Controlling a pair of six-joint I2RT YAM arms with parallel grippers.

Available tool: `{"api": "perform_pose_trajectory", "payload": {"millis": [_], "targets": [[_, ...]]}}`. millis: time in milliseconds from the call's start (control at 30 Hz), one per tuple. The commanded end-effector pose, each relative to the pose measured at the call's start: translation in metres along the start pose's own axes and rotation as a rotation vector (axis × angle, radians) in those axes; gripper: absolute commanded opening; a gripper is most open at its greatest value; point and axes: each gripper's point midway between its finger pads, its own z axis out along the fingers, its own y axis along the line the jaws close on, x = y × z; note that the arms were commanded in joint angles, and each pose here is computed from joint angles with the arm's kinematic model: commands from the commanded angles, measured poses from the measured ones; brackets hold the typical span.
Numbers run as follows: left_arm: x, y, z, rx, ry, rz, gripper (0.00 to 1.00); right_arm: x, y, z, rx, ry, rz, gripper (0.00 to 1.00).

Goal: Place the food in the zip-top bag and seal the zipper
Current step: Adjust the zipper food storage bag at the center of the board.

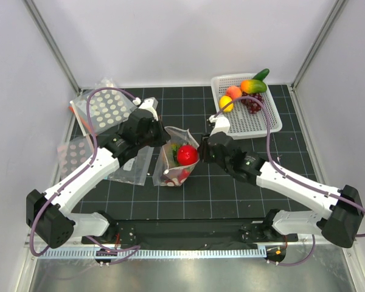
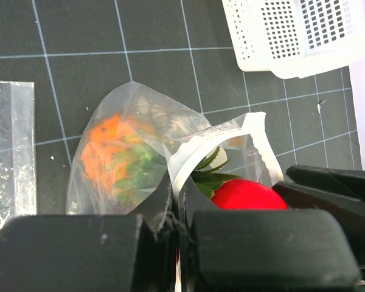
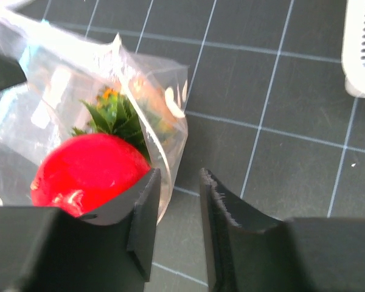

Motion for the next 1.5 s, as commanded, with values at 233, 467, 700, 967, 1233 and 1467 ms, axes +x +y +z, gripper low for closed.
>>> {"api": "perform_pose_trajectory", "payload": {"millis": [233,467,700,967,1233,1467], "targets": [[-0.029,-0.004,-0.022,-0.049,-0.096,0.024,0.00,-0.021,0.031,-0.025,-0.142,0.021,0.044,0.01],[-0.025,-0.029,-0.041,-0.042,-0.059,0.108,0.01,-0.056,0.025,-0.063,-0.165,-0.075,0.072,0.01],[-0.017,-0.048,-0.054,-0.018,-0.034,0.169,0.02,-0.083,0.015,-0.095,-0.176,-0.172,0.091,0.01],[0.019,-0.082,-0.018,0.112,0.100,0.190,0.02,-0.062,0.050,-0.060,-0.294,-0.116,0.105,0.01],[0.037,-0.100,-0.002,0.163,0.153,0.212,0.01,-0.046,0.057,-0.039,-0.316,-0.142,0.145,0.01],[0.031,-0.095,-0.006,0.144,0.125,0.230,0.02,-0.050,0.054,-0.040,-0.313,-0.179,0.158,0.01]]}}
